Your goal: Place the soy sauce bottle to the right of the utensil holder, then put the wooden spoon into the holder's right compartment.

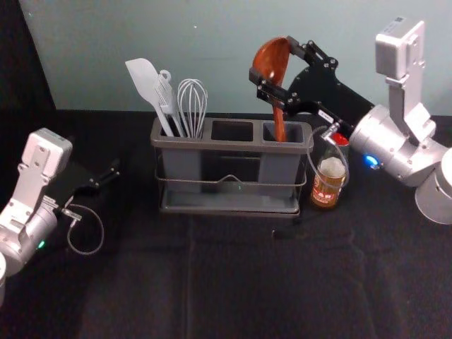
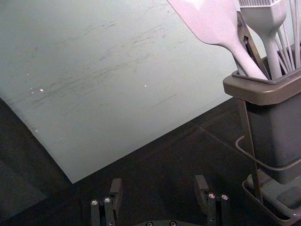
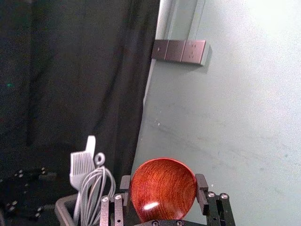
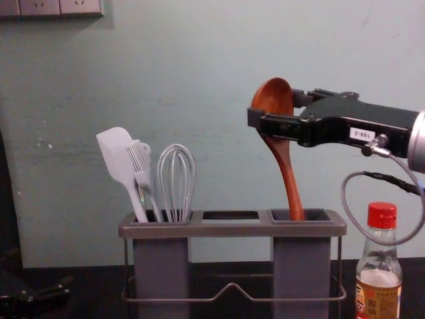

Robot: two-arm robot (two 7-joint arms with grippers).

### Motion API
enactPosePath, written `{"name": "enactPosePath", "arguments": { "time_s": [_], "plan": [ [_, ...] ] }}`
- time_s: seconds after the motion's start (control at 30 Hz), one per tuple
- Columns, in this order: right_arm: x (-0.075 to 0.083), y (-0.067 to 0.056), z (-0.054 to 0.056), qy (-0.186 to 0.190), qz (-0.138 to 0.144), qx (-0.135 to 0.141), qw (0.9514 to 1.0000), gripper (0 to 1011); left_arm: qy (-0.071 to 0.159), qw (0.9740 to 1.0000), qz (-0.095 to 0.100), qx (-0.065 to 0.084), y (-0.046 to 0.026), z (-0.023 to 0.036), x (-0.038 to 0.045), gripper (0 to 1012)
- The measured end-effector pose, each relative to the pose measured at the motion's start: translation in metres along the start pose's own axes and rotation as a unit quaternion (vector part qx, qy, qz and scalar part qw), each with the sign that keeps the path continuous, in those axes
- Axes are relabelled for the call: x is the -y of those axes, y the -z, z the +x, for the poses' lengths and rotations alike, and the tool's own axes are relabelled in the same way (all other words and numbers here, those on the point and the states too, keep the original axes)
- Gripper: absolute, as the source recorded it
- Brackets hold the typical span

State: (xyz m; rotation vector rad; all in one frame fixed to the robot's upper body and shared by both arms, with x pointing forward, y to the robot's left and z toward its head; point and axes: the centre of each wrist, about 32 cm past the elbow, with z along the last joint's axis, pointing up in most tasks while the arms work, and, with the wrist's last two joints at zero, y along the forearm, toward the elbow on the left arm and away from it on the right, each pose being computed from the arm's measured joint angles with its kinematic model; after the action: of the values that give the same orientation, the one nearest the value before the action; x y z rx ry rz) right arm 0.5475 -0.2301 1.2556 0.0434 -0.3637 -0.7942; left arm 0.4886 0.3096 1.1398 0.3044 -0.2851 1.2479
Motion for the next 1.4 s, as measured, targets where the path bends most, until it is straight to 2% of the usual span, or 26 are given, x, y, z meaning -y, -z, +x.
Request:
{"name": "enactPosePath", "arguments": {
  "time_s": [0.3, 0.7, 1.4],
  "plan": [
    [0.009, 0.001, 0.002, -0.009, -0.026, -0.013, 0.9995, 838, 0.000, 1.0000, 0.000, 0.000, 0.0000, 0.0000, 0.0000, 1005],
    [0.011, 0.012, -0.001, -0.008, -0.051, -0.021, 0.9985, 837, 0.000, 1.0000, 0.000, 0.000, 0.0000, 0.0000, 0.0000, 1005],
    [0.010, 0.015, -0.003, -0.008, -0.058, -0.024, 0.9980, 840, 0.000, 1.0000, 0.000, 0.000, 0.0000, 0.0000, 0.0000, 1005]
  ]
}}
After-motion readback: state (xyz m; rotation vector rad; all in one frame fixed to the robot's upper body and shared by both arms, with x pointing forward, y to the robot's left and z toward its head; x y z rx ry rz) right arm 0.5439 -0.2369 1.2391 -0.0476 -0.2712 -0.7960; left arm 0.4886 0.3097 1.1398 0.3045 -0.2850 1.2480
